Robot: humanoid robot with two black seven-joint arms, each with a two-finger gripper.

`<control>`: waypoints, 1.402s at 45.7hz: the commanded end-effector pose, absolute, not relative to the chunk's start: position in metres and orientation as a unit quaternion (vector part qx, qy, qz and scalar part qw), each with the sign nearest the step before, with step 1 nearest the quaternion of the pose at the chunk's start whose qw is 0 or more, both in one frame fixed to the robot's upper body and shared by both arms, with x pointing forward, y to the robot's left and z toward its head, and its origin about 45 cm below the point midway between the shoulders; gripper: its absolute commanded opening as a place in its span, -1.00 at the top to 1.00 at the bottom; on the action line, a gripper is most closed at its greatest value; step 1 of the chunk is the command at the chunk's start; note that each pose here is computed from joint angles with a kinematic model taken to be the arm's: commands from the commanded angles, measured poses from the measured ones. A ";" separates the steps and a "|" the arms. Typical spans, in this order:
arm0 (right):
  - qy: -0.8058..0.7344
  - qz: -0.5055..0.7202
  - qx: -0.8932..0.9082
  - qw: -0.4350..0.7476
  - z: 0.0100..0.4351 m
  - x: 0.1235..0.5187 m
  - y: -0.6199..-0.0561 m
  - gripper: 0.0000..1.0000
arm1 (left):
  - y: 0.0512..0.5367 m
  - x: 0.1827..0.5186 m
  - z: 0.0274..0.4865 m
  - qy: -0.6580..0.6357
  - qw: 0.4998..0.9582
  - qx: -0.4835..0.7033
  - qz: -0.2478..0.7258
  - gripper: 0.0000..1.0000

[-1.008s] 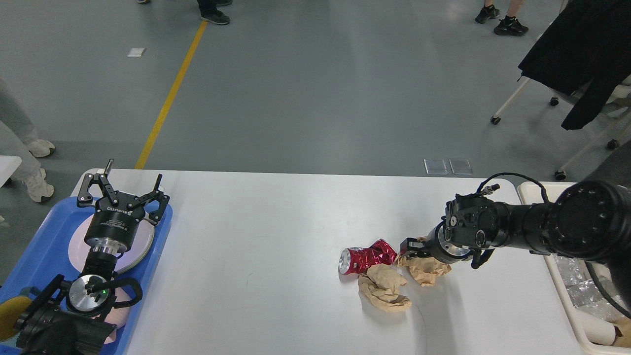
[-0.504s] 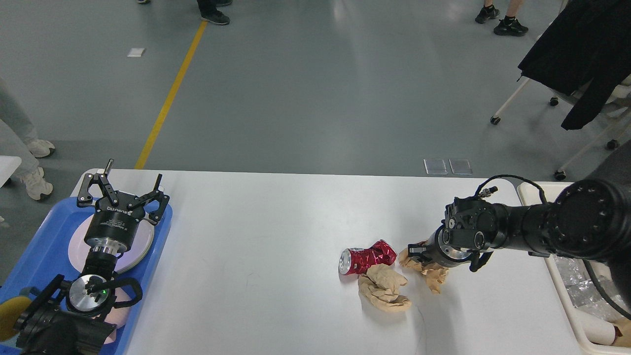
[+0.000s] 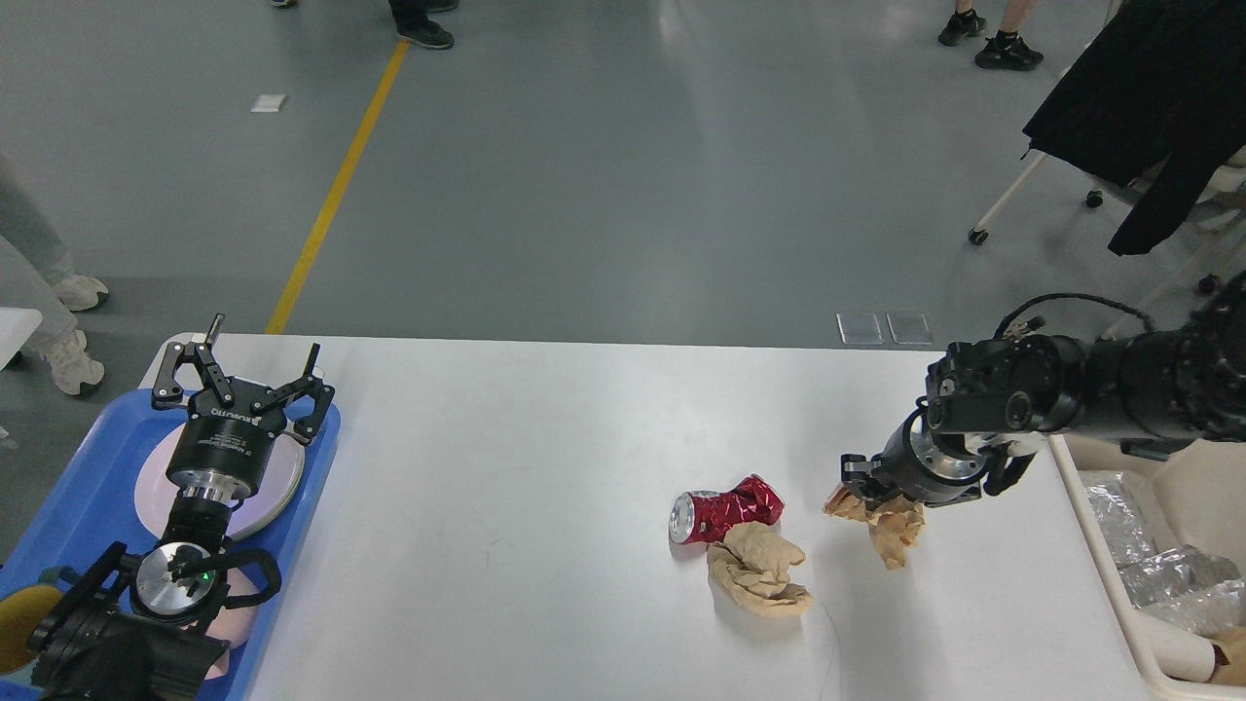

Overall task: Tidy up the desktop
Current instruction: 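Carry the crumpled brown paper into the white bin and release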

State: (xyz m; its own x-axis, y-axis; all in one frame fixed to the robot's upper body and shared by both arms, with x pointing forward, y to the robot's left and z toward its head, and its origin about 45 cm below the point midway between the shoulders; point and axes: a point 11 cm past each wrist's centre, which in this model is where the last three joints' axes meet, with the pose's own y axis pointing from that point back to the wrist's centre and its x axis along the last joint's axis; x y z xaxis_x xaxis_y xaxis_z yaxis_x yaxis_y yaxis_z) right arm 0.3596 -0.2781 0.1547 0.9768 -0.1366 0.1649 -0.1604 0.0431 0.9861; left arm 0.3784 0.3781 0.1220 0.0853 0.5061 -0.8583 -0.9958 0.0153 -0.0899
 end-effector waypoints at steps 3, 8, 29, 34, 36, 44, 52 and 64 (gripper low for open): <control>-0.097 0.001 0.676 0.731 0.235 0.356 -0.288 1.00 | 0.378 0.378 0.122 0.326 0.633 -0.376 0.593 -0.94; -0.101 0.014 0.660 0.745 0.286 0.351 -0.290 1.00 | 0.378 0.378 0.122 0.326 0.633 -0.376 0.593 -0.93; -0.165 -0.036 0.666 0.727 0.335 0.325 -0.350 1.00 | 0.378 0.378 0.121 0.326 0.633 -0.375 0.593 -0.94; -0.211 -0.066 0.641 0.735 0.325 0.314 -0.401 1.00 | 0.378 0.378 0.121 0.326 0.633 -0.375 0.593 -0.94; -0.228 -0.083 0.635 0.734 0.316 0.311 -0.422 1.00 | 0.378 0.378 0.121 0.326 0.633 -0.375 0.593 -0.94; -0.272 -0.123 0.596 0.746 0.278 0.304 -0.498 1.00 | 0.378 0.378 0.121 0.326 0.633 -0.375 0.593 -0.93; -0.304 -0.149 0.574 0.746 0.218 0.294 -0.546 1.00 | 0.378 0.378 0.122 0.326 0.633 -0.376 0.593 -0.93; -0.375 -0.141 0.523 0.752 0.130 0.266 -0.599 1.00 | 0.378 0.378 0.122 0.326 0.633 -0.376 0.593 -0.93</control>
